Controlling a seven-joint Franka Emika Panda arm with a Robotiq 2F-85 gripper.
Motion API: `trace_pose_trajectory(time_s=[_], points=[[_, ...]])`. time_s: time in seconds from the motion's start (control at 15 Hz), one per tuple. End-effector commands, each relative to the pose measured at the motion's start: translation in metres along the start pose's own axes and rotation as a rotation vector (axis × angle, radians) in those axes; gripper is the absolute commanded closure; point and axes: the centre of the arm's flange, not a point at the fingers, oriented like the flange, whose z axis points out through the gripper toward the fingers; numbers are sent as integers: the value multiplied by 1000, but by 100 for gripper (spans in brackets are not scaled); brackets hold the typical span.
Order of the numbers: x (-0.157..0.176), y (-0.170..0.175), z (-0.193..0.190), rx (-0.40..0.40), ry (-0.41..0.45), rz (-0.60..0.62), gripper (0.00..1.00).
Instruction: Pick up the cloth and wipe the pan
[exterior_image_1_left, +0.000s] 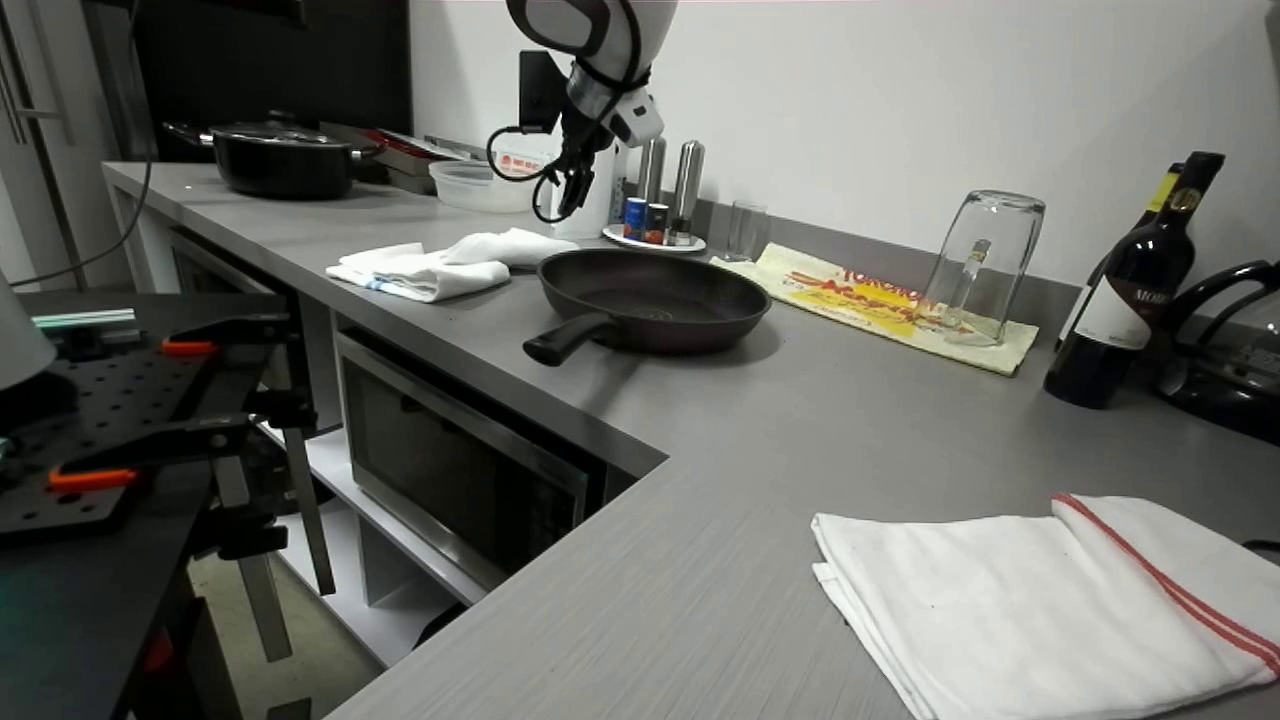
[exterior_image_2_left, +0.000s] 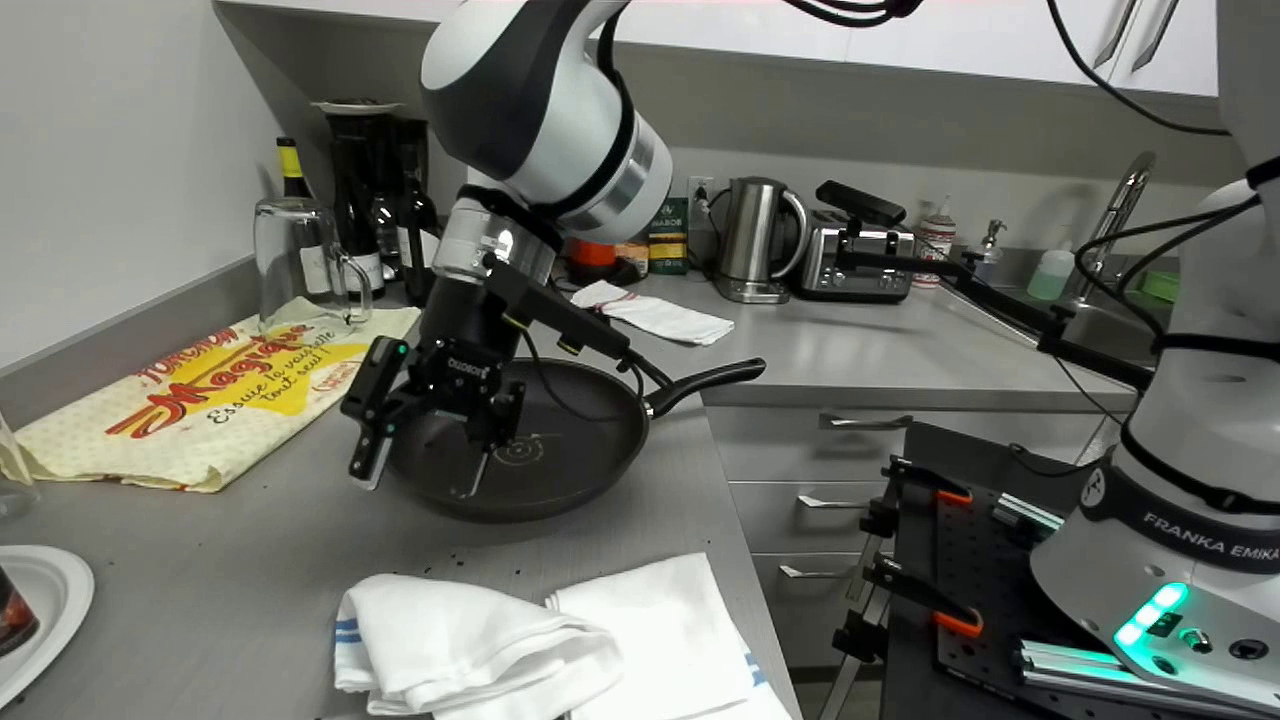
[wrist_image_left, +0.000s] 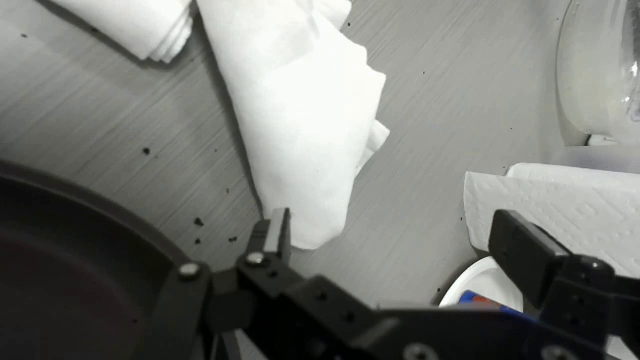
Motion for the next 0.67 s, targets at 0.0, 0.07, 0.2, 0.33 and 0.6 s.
trace_pose_trajectory(time_s=[0.0, 0.07, 0.2, 0.33, 0.6], points=[[-5, -1, 19, 10, -27, -36, 0], [-9, 1, 25, -5, -38, -48, 0], [-18, 5, 38, -27, -56, -77, 0], [-23, 9, 54, -54, -73, -119, 0], [-34, 15, 77, -100, -102, -184, 0]])
